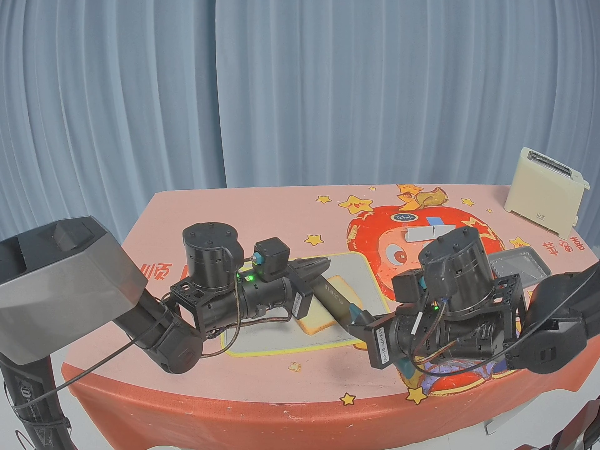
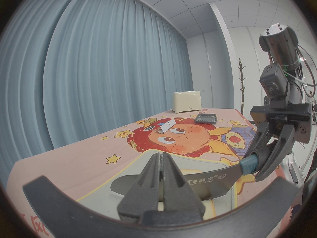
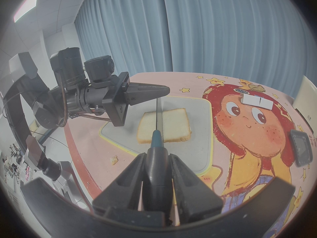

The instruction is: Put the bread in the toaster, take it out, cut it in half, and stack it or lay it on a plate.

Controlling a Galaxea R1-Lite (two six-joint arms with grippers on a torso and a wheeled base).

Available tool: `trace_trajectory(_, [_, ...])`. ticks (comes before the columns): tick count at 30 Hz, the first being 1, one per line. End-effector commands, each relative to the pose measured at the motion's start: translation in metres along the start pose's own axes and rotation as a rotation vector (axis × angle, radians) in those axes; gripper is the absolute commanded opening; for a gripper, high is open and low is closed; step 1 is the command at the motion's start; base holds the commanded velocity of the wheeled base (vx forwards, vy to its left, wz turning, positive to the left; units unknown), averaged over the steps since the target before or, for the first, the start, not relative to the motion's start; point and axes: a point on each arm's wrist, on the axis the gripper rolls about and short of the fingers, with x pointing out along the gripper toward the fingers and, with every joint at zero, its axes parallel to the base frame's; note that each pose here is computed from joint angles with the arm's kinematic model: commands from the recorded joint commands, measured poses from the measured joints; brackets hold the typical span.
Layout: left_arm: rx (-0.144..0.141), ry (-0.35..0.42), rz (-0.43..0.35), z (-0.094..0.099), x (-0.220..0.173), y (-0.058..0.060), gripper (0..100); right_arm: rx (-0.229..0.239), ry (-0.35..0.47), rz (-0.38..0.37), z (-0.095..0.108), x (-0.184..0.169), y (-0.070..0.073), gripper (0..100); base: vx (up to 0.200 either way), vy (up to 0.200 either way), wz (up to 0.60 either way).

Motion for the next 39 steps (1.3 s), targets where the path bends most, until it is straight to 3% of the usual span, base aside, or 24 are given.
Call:
trace_trajectory(1, [0.007,-0.024,0.007,0.009,-0.004,0.001,0,-0.002,0.005,-0.003,0.000,0.004,0.000,0,0.000,0.000,0.00])
trace_trajectory(18, [0.012,-0.038,0.009,0.013,-0.006,0.001,0,-0.037,-0.012,0.043,0.003,0.001,0.018,0,0.000,0.000,0.00])
trace_trajectory(29, [0.018,-0.045,0.013,0.015,-0.007,0.001,0,-0.016,-0.026,0.028,0.007,0.000,0.012,0,0.000,0.000,0.00])
trace_trajectory(39, [0.040,-0.115,0.047,0.045,-0.028,0.008,0,0.004,-0.077,0.030,0.015,-0.016,0.006,0,0.000,0.000,0.00])
